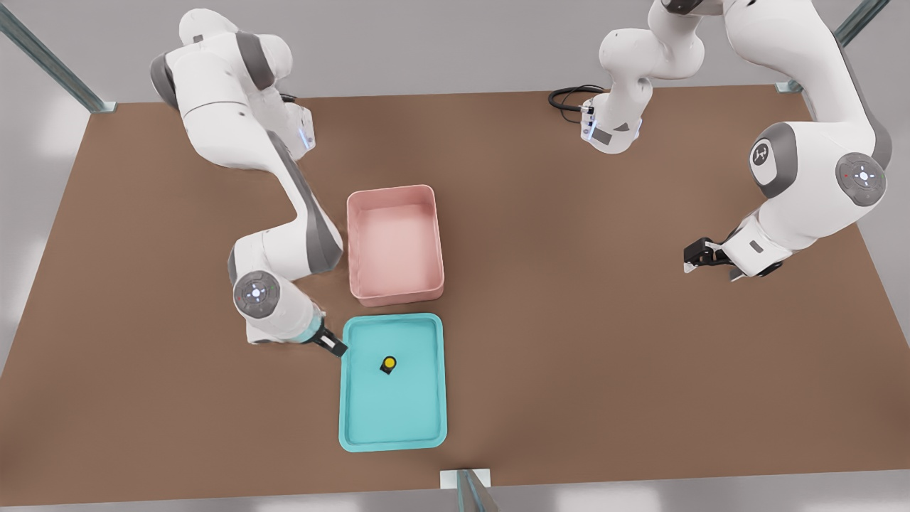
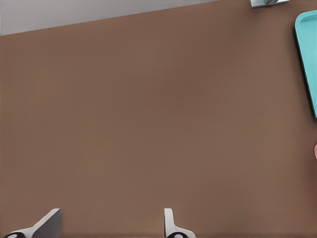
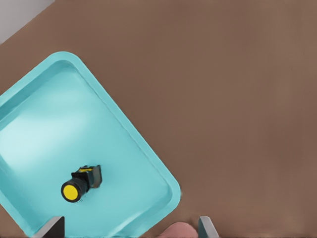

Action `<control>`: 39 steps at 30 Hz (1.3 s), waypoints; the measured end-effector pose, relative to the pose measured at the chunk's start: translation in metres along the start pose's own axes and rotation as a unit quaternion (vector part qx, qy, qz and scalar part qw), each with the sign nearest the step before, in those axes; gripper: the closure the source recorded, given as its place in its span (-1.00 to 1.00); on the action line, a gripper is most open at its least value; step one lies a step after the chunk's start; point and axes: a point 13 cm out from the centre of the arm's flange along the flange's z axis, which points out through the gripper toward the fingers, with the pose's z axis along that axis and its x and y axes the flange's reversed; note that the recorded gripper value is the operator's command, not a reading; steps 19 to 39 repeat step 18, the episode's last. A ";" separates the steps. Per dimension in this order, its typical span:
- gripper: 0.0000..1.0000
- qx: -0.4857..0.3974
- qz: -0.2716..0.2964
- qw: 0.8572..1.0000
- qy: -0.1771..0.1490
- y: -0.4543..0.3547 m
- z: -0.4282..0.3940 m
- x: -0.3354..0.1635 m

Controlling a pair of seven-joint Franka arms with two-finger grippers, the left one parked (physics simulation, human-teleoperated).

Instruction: The left arm remains still, and the right arm places the button from the box into the tray

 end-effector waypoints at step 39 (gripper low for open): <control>-1.00 0.031 -0.181 0.981 0.061 -0.177 -0.037 -0.004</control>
